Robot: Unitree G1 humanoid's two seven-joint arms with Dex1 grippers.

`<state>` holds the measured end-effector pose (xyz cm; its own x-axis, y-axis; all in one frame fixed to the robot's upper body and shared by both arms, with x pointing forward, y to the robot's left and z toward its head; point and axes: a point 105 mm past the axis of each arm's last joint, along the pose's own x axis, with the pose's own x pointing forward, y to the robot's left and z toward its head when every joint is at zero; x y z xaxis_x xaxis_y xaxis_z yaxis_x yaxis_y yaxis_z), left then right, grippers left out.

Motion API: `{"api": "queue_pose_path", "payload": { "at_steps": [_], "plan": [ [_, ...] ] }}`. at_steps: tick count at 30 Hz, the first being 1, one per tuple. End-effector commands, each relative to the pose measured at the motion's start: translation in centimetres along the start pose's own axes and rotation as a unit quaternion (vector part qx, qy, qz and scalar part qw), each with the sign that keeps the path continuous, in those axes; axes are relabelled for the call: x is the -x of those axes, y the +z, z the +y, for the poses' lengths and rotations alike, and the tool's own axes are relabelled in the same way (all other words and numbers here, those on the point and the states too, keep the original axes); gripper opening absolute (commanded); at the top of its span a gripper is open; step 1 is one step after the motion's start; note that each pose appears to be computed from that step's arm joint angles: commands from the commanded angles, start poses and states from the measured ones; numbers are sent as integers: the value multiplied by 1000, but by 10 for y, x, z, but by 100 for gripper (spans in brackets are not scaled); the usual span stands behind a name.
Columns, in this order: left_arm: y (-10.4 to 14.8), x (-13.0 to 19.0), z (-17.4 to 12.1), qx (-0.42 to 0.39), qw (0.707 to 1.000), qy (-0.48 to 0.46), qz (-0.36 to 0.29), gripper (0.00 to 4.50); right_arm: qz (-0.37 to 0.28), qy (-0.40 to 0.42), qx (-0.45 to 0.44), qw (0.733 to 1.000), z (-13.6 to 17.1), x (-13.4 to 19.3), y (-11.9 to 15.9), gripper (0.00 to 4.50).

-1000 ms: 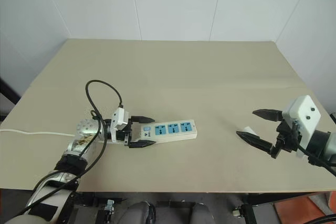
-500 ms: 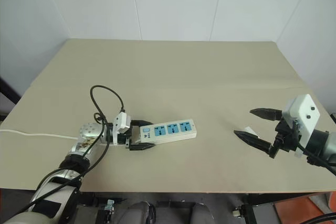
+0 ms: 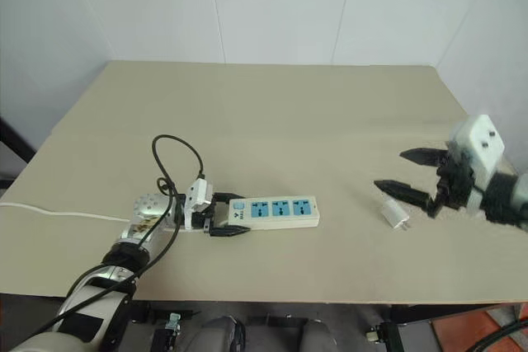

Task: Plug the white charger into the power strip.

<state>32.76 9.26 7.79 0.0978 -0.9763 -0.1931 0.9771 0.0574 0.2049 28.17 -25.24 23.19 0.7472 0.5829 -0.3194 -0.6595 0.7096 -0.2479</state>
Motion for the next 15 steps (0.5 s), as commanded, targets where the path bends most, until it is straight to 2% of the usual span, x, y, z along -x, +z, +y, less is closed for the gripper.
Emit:
{"api": "queue_pose_path", "payload": {
  "at_steps": [1,4,8,12,15],
  "plan": [
    [11,-9,1,-19,1000,-19,-8,331,71,-36,-53,995,-22,-8,8,450],
    [10,-12,0,-19,999,-26,-2,331,157,-47,-128,978,-31,-25,14,450],
    [11,-16,0,-19,999,-29,-1,331,309,-72,-180,931,-36,-44,0,450],
    [11,-20,0,-18,999,-26,-5,331,398,-46,-144,905,-36,-53,-24,450],
    [11,-19,-2,-15,1000,-24,-7,331,434,-36,-133,890,-38,-60,-39,450]
  ]
}}
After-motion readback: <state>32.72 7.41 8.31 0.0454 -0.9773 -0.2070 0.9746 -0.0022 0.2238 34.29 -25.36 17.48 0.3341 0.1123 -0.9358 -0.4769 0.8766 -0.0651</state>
